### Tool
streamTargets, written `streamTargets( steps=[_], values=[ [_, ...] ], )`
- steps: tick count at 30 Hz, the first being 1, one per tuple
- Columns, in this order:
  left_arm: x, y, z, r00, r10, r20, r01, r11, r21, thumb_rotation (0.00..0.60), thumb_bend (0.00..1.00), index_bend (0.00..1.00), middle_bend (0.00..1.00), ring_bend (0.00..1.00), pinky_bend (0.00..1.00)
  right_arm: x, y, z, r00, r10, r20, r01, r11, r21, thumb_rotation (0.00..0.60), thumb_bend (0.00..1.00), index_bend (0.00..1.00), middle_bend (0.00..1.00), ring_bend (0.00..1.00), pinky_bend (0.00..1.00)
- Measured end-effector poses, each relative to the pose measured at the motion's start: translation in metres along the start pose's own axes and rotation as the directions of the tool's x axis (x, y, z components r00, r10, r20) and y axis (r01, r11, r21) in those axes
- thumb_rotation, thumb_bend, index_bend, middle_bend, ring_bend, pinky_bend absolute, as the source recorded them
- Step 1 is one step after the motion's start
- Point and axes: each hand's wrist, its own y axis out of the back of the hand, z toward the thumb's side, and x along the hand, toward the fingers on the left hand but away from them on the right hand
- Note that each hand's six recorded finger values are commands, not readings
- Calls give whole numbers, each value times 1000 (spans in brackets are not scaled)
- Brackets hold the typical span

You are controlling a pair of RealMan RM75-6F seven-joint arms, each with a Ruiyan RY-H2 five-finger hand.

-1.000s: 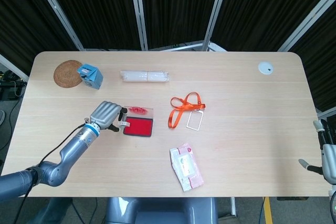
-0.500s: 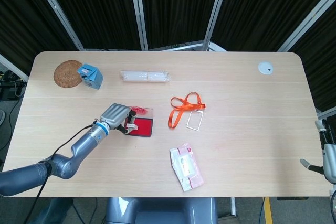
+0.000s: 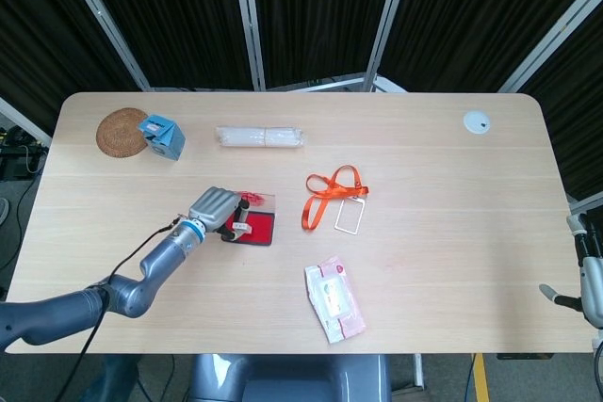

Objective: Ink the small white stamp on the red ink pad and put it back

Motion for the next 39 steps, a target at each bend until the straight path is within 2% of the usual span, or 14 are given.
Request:
streamTargets(
  steps=[18,25,31,39],
  values=[
    [11,-12,0,999,-27,-30,27,1000,3,600,577,596,549,813,815,-1,0,-2,1000,-1,7,1,1000,0,600,0,0,0,0,0],
    [10,-11,0,999,-22,-35,22,1000,1,600,577,595,550,813,815,0,1,-2,1000,-3,6,3,1000,-3,600,0,0,0,0,0],
    [5,1,0,1000,1,-28,-2,1000,-14,600,578,595,550,814,815,1,2,-2,1000,-5,4,5,1000,-5,600,0,0,0,0,0],
    [-13,33,-12,998,49,-38,-51,998,-47,600,578,595,549,813,815,2,2,0,1000,-5,-2,5,1000,-4,600,0,0,0,0,0]
  ],
)
